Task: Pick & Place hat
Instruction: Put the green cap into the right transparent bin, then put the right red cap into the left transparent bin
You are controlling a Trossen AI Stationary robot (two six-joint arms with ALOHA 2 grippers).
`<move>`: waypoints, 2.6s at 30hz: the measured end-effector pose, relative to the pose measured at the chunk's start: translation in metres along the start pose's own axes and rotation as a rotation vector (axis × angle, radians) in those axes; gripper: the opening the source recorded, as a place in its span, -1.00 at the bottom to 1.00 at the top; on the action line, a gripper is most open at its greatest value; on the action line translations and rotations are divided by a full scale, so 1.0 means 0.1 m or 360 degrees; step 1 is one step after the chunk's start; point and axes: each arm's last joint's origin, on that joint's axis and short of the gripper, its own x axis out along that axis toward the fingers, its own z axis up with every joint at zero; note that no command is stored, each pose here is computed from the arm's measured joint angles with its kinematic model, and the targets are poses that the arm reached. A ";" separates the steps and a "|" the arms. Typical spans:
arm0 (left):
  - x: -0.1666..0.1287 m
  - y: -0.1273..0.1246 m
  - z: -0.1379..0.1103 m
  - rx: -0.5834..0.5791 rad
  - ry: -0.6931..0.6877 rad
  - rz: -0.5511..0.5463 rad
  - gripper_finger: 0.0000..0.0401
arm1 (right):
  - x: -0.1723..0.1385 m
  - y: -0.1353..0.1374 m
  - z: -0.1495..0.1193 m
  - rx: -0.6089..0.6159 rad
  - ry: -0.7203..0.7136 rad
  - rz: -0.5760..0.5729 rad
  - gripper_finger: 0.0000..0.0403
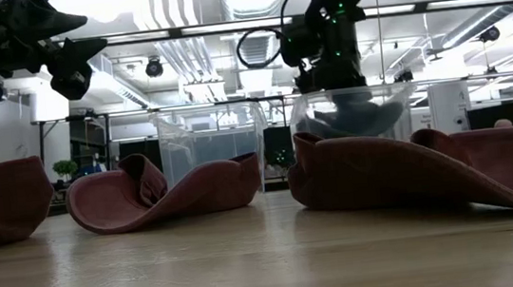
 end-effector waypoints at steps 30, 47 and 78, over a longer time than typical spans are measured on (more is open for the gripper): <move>0.00 0.00 0.00 -0.0002 0.0001 0.0000 -0.11 | -1.15 0.34 -0.06 -0.0016 -0.0139 0.0096 -0.96; 0.00 0.01 -0.02 -0.0016 0.0029 0.0009 -0.11 | -1.54 1.76 -0.90 -0.0109 -0.0299 0.0132 -0.96; 0.00 0.01 -0.02 -0.0020 0.0032 0.0001 -0.11 | -0.44 2.02 -1.63 0.0382 0.0071 -0.0237 -0.20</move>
